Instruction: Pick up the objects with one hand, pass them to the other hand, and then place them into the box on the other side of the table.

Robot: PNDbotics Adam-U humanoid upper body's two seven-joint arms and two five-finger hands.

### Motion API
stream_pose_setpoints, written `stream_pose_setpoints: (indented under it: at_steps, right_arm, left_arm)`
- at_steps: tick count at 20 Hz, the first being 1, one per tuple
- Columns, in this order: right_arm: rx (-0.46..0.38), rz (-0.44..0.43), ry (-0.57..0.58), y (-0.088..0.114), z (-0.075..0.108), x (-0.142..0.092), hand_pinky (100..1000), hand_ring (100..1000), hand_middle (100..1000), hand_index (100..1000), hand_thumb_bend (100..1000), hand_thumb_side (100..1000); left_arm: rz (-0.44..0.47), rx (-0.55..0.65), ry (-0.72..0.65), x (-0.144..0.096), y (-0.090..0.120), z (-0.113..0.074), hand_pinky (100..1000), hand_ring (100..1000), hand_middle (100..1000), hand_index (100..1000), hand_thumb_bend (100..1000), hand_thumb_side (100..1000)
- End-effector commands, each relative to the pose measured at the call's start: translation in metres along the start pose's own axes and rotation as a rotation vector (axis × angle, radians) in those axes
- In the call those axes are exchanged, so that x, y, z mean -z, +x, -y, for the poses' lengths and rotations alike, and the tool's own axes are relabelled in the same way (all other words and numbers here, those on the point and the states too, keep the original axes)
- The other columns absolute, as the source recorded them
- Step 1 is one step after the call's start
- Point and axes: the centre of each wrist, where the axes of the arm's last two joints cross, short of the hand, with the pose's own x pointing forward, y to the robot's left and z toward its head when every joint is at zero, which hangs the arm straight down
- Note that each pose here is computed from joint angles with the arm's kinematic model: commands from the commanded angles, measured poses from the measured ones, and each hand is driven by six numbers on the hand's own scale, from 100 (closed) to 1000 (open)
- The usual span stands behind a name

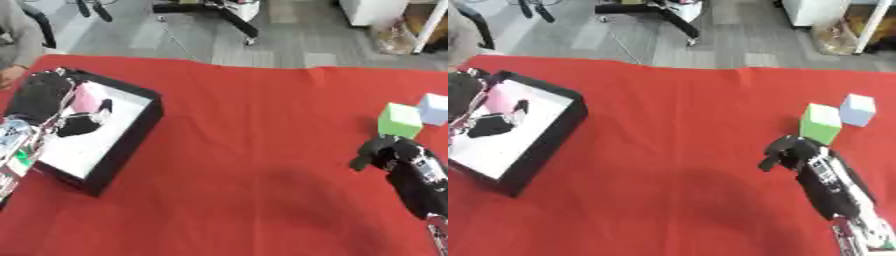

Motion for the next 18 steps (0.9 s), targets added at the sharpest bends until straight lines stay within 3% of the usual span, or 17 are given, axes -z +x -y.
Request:
stream_pose_setpoints:
  at_steps: [1, 2, 4, 7, 13, 14, 17, 18]
  right_arm:
    - [-0.016, 0.012, 0.01, 0.005, 0.004, 0.002, 590, 504, 561, 623, 100, 757]
    - [-0.016, 0.011, 0.009, 0.005, 0.004, 0.002, 591, 504, 561, 623, 100, 758]
    - [-0.016, 0.011, 0.008, 0.005, 0.005, 0.001, 591, 505, 562, 624, 100, 757]
    - [-0.018, 0.012, 0.005, 0.005, 0.005, 0.001, 592, 505, 562, 625, 100, 754]
    - [-0.026, 0.017, -0.004, 0.007, 0.008, 0.001, 594, 507, 564, 626, 100, 744]
    - [-0.028, 0.019, -0.005, 0.007, 0.008, 0.001, 595, 507, 564, 627, 100, 743]
    - [-0.056, 0.021, -0.002, 0.012, 0.014, 0.0, 595, 507, 567, 631, 100, 713]
    - [-0.101, 0.018, 0.006, 0.019, 0.021, -0.002, 600, 509, 573, 641, 100, 655]
  left_arm:
    - [-0.034, 0.102, -0.08, 0.007, -0.018, -0.011, 798, 720, 729, 767, 456, 181]
    - [-0.038, 0.112, -0.111, 0.007, -0.018, -0.013, 825, 765, 773, 811, 493, 208]
    - [-0.049, 0.113, -0.117, 0.008, -0.017, -0.023, 864, 822, 826, 889, 521, 623]
    - [-0.056, 0.077, -0.048, 0.004, -0.013, -0.042, 902, 870, 869, 924, 566, 776]
    - [-0.022, 0.04, 0.102, -0.015, 0.001, -0.085, 931, 910, 917, 946, 709, 826]
    - [-0.013, 0.039, 0.111, -0.019, 0.004, -0.09, 926, 906, 912, 942, 707, 801]
    - [0.024, -0.045, 0.211, -0.032, 0.019, -0.104, 891, 864, 864, 923, 481, 585]
    - [0.061, -0.117, 0.254, -0.035, 0.026, -0.104, 884, 854, 849, 920, 322, 530]
